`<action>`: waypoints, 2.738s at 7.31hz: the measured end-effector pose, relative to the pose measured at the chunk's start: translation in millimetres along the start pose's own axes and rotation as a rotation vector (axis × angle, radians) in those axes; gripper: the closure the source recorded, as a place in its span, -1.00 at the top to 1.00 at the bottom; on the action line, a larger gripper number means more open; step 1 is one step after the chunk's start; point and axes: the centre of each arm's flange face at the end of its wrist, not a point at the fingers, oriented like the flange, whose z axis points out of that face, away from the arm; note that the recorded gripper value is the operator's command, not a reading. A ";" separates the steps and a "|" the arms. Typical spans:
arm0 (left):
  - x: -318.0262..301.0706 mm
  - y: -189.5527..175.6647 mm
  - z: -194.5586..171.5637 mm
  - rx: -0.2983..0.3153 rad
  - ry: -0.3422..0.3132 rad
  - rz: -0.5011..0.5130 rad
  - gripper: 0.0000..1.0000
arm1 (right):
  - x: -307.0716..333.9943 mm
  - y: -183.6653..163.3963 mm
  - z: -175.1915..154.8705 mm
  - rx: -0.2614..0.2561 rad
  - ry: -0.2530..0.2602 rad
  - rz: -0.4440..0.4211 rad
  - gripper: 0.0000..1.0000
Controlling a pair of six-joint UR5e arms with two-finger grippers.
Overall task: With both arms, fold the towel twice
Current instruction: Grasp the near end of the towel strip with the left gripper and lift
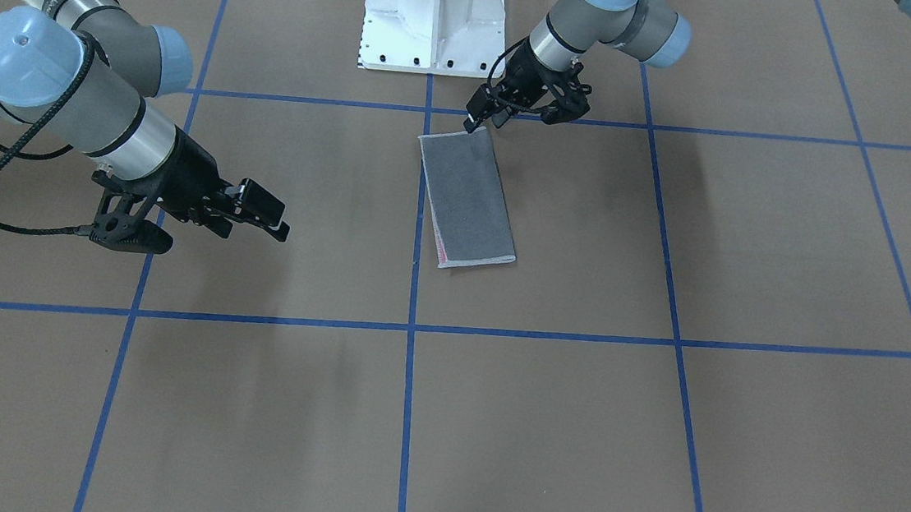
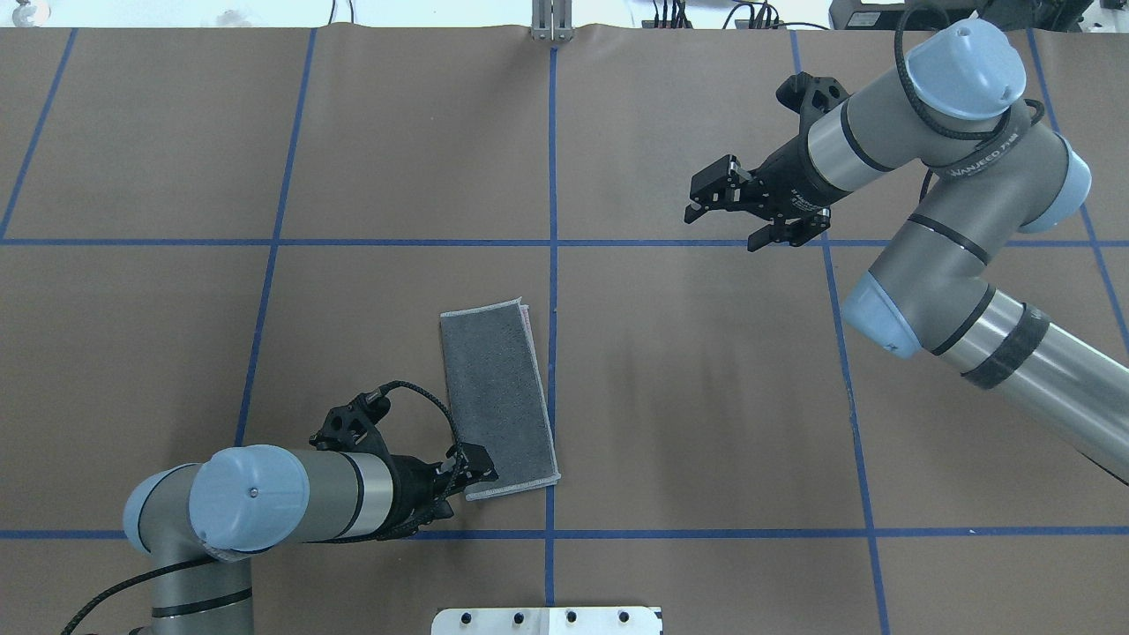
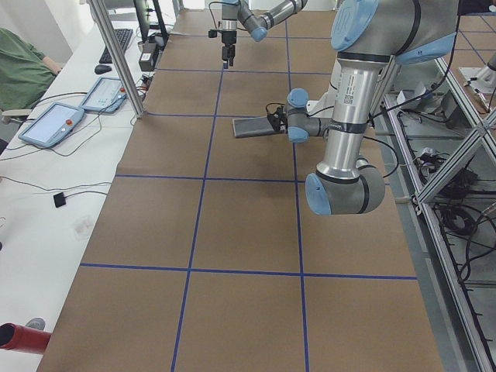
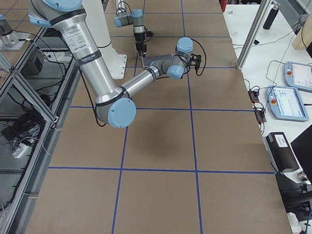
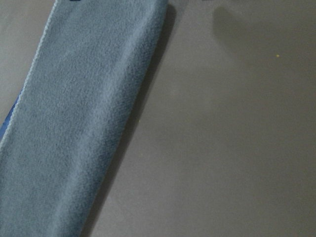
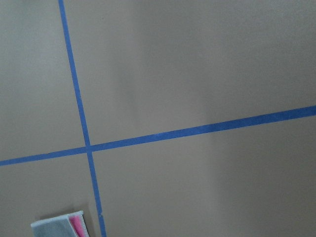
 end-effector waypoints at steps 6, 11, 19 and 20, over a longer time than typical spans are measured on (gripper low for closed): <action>2.6 0.2 8.2 0.003 -0.004 -0.001 -1.00 | 2.2 -1.4 2.2 -0.001 0.003 0.004 0.99; 24.1 6.7 1.2 -0.010 0.034 -0.011 -1.00 | 4.4 -1.7 3.1 0.000 0.005 0.006 0.99; 79.3 -137.3 -10.8 0.203 0.110 -0.139 -1.00 | 7.2 -6.1 11.2 0.002 0.019 0.013 0.99; 81.0 -142.3 -13.1 0.204 0.125 -0.155 -1.00 | 7.5 -7.6 12.8 0.006 0.022 0.013 0.99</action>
